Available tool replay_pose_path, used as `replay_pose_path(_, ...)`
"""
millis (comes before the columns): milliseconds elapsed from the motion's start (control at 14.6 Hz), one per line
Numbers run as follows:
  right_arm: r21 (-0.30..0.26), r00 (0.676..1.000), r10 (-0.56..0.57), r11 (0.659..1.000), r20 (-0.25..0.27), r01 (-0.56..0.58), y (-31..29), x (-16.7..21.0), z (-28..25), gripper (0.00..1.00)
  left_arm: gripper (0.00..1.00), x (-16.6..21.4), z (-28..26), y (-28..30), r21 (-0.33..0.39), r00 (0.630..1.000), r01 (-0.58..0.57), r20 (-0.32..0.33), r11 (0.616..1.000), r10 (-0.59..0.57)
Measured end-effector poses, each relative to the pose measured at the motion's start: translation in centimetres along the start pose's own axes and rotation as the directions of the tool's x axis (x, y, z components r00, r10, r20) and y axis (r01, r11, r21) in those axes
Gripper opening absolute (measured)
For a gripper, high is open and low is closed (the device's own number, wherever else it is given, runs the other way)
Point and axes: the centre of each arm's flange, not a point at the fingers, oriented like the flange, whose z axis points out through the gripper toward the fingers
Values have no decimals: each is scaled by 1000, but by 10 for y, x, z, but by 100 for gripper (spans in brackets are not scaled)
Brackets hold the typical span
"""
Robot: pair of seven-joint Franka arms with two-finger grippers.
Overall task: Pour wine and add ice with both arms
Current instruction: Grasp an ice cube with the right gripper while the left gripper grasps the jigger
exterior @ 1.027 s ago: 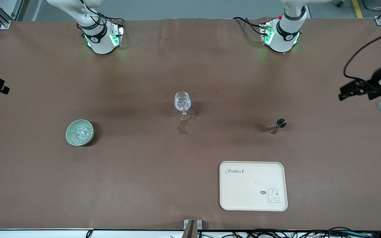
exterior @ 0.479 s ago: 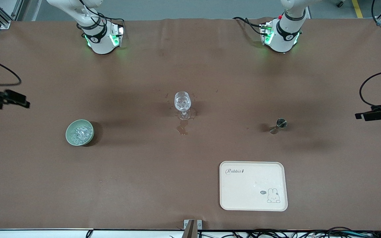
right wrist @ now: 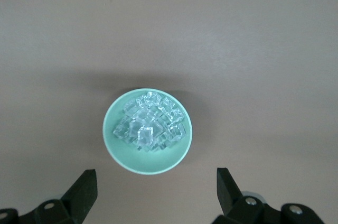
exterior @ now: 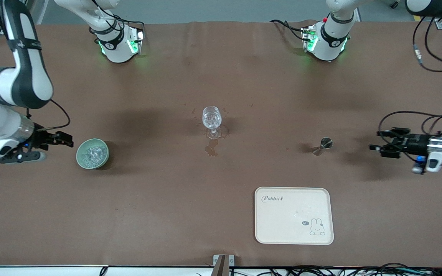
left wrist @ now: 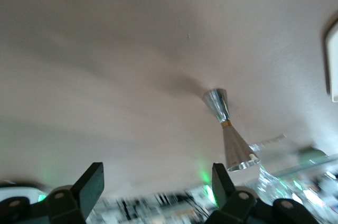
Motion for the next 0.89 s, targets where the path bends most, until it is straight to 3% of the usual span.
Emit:
replay_pose_path(274,-10,999,-48,999,-11,48,-11,1,56,100,91,29,76,5,-49,982,102,163,994,-93)
replay_pose_path(548,-26,996,-85,996,-37,84,-30,-5,107,95,90,27,105,26,-48,966,161,213,986,-147)
replay_pose_path(616,-26,995,-93,995,-34,93,-30,-6,111,91,88,25,109,32,-44,962,177,219,983,-163)
replay_pose_path(753,-29,994,-101,995,-37,100,-29,-6,115,73,88,22,117,40,-37,954,207,228,978,-193)
replay_pose_path(890,-28,994,-109,994,-30,108,-29,-7,119,67,88,26,123,40,-38,951,220,229,975,-206)
